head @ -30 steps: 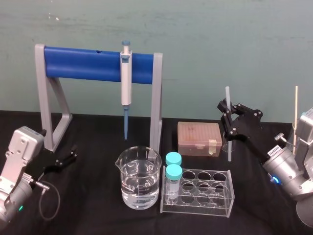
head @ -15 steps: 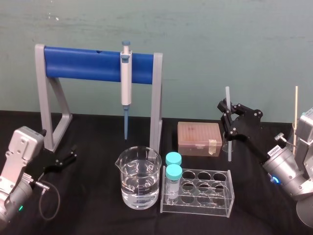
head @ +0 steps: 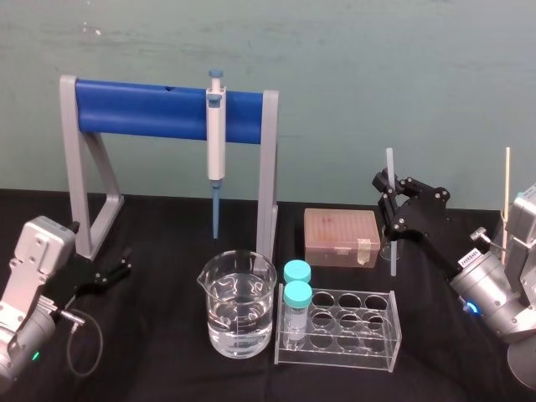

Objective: Pick up the stirring rod with one hand, then place it down.

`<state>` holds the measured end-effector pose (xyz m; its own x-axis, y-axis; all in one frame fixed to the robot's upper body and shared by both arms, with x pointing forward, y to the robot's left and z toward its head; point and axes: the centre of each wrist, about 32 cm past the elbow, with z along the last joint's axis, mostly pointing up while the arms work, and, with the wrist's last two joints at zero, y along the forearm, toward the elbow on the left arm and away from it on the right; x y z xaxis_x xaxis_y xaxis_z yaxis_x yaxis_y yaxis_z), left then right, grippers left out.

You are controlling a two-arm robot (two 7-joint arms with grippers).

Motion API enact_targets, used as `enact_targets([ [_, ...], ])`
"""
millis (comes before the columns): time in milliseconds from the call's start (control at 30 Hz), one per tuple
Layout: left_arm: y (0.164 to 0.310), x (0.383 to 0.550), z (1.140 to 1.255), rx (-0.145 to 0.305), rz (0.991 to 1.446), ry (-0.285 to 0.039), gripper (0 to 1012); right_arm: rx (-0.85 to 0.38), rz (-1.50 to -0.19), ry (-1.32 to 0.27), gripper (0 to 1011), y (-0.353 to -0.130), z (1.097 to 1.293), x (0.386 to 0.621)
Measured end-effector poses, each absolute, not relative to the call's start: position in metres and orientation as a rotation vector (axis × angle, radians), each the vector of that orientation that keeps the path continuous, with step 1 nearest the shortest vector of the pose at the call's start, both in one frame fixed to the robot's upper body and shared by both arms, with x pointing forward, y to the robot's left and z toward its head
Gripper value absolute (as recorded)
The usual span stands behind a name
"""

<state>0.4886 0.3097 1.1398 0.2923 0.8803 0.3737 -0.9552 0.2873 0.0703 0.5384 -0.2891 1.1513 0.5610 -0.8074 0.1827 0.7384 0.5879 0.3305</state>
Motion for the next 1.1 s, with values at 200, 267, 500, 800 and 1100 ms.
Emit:
enact_targets([
  [200, 0.31, 0.489, 1.14, 0.304, 1.248, -0.285, 1000, 0.226, -0.919, -0.331, 70, -0.289, 1.151, 0.538],
  [267, 0.31, 0.489, 1.14, 0.304, 1.248, -0.285, 1000, 0.228, -0.912, -0.334, 70, -0.288, 1.152, 0.537],
  [500, 0.31, 0.489, 1.14, 0.304, 1.248, -0.285, 1000, 0.241, -0.874, -0.342, 70, -0.284, 1.154, 0.53],
  [800, 0.31, 0.489, 1.14, 0.304, 1.248, -0.285, 1000, 0.24, -0.834, -0.335, 70, -0.278, 1.154, 0.523],
  [1100, 0.31, 0.489, 1.14, 0.304, 1.248, -0.285, 1000, 0.225, -0.798, -0.304, 70, -0.275, 1.151, 0.522],
])
